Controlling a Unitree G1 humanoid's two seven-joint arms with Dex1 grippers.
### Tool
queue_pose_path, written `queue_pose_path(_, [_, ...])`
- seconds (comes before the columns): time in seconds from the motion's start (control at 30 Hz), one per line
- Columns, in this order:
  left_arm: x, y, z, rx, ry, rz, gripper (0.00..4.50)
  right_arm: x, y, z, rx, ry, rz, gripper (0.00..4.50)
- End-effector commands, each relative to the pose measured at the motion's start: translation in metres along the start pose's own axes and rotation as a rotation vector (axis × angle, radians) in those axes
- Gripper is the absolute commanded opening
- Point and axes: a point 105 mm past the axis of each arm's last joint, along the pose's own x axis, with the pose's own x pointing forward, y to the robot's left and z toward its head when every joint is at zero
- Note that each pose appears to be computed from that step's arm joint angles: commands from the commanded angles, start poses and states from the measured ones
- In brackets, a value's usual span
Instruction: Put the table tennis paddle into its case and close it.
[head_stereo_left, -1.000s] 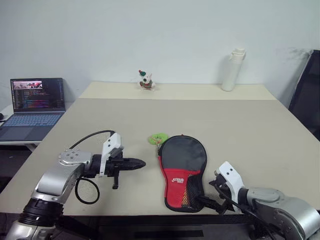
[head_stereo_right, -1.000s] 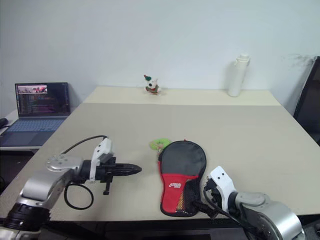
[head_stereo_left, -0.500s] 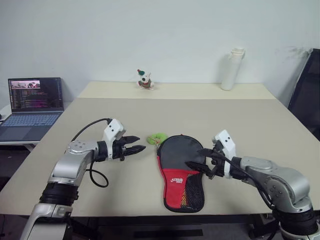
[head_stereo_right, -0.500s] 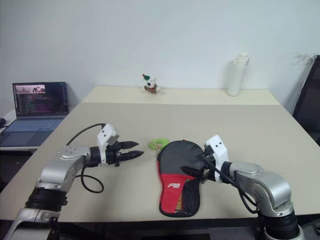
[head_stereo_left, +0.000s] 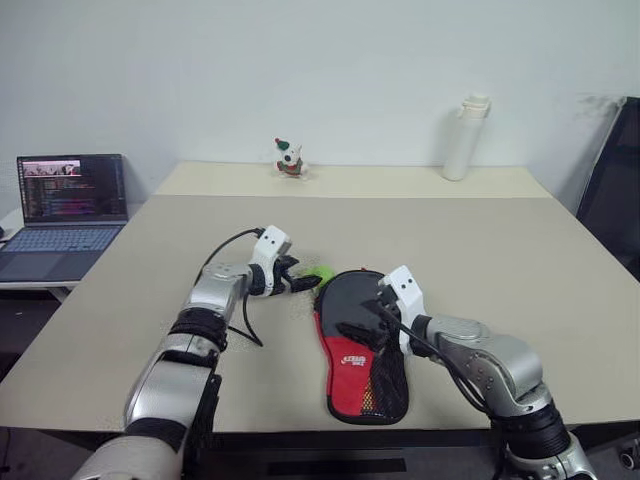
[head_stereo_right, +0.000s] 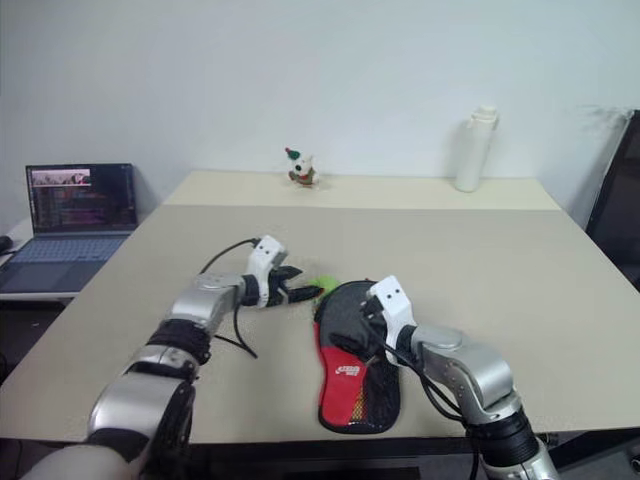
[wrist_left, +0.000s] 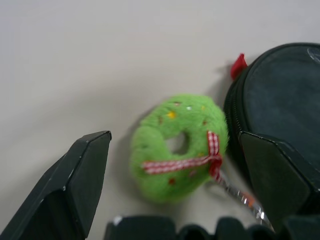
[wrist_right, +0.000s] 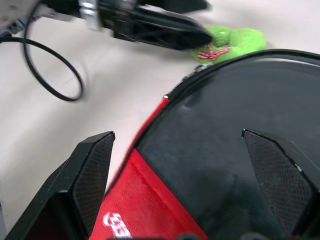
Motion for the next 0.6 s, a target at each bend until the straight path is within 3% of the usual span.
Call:
queue_pose_path(0.03, [0.004,0.005,0.007,0.014,-0.005,0.037,4.46,-0.001,0.001,0.01,-0.029,-0.046,-0.015,4.5])
queue_pose_path(0.23, [0.011,0.004,-0.013,-0.012,0.058,0.066,4.46,0.002,0.0,0.008,-0.066,-0.047,-0.058,4.5])
queue_pose_path(0.6, [0.014,-0.003,-0.026,-0.053,0.058,0.045,4.46,0.029,-0.002,0.005,-0.148,-0.046,-0.097,4.5])
